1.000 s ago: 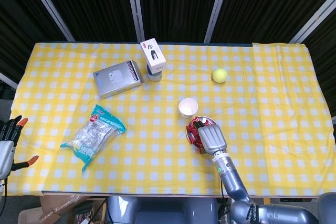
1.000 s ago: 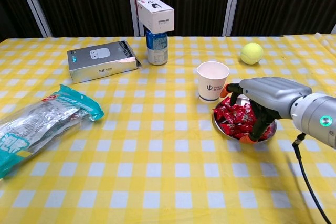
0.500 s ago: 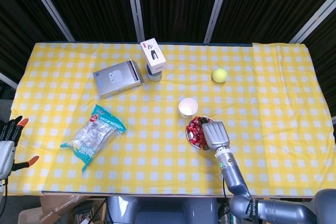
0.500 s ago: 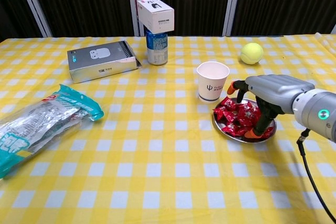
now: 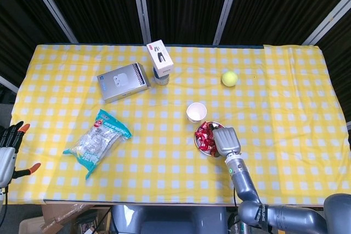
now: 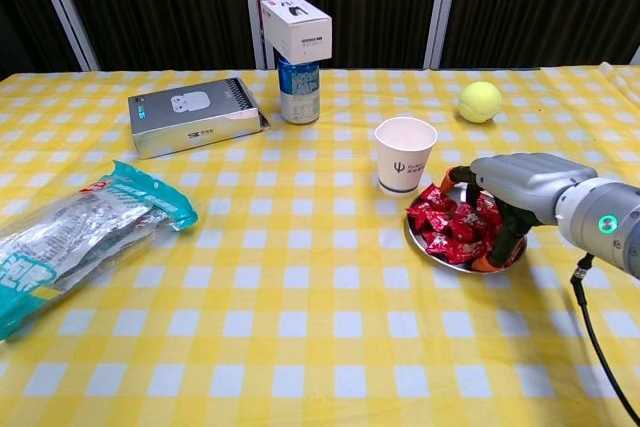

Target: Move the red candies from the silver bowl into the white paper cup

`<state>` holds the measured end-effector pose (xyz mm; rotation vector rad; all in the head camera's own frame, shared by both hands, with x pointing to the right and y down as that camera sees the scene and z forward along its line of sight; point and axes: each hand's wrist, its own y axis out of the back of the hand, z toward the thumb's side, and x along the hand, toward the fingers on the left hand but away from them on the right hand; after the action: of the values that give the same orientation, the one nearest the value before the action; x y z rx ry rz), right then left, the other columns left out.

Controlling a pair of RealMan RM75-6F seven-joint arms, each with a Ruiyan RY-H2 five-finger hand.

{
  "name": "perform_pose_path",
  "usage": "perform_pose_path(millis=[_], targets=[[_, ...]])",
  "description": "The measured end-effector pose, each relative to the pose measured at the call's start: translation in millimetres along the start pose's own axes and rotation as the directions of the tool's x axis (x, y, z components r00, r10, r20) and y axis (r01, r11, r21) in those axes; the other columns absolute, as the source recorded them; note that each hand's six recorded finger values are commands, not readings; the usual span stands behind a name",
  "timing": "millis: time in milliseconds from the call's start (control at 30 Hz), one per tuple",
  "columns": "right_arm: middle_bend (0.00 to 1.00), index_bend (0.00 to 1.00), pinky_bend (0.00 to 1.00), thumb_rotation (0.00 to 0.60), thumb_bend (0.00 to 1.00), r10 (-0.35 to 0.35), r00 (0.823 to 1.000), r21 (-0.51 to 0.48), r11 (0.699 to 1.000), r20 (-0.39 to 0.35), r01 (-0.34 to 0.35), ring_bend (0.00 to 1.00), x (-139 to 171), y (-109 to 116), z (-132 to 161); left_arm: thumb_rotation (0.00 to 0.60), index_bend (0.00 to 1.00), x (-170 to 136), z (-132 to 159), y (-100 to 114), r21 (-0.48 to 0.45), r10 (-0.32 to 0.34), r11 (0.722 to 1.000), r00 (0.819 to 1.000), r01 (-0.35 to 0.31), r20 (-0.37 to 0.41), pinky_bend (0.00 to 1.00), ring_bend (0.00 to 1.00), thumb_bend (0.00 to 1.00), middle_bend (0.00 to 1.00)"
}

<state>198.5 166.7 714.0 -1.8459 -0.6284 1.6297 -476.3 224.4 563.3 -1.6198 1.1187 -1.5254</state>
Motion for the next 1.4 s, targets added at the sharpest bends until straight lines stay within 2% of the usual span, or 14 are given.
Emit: perform_pose_path(millis=[133, 333, 767, 1400], targets=[[0.55, 0.63, 0.82, 0.6, 0.38, -0.015, 1.0, -0.004, 1.0, -0.009, 0.015, 0.69, -1.1, 1.4, 1.5, 0.6, 0.0, 0.1, 0.2, 0.2, 0.0, 0.001, 1.0, 1.0, -0.001, 0.0, 0.0, 0.0, 0.04, 0.0], [0.58, 0.67, 0.82, 0.6, 0.48, -0.052, 0.998, -0.02, 0.998, -0.023, 0.052, 0.69, -5.8, 6.0, 4.1, 0.6, 0.0, 0.2, 0.6, -0.1, 0.002, 0.001, 1.0, 1.0, -0.001, 0.001, 0.0, 0.0, 0.04, 0.0], [0.58, 0.68, 0.82, 0.6, 0.5, -0.112, 0.992, -0.046, 0.993, -0.05, 0.109, 0.69, -14.7, 28.0, 15.9, 0.6, 0.0, 0.9, -0.2, -0.2, -0.004, -0.002, 1.0, 1.0, 0.002, -0.002, 0.0, 0.0, 0.04, 0.0], [0.58, 0.68, 0.82, 0.6, 0.5, -0.212, 0.975, -0.134, 0.97, -0.067, 0.201, 0.69, -12.5, 106.3, 41.0, 0.6, 0.0, 2.7, -0.6, -0.6, -0.02, -0.013, 1.0, 1.0, 0.013, -0.007, 0.0, 0.0, 0.04, 0.0]])
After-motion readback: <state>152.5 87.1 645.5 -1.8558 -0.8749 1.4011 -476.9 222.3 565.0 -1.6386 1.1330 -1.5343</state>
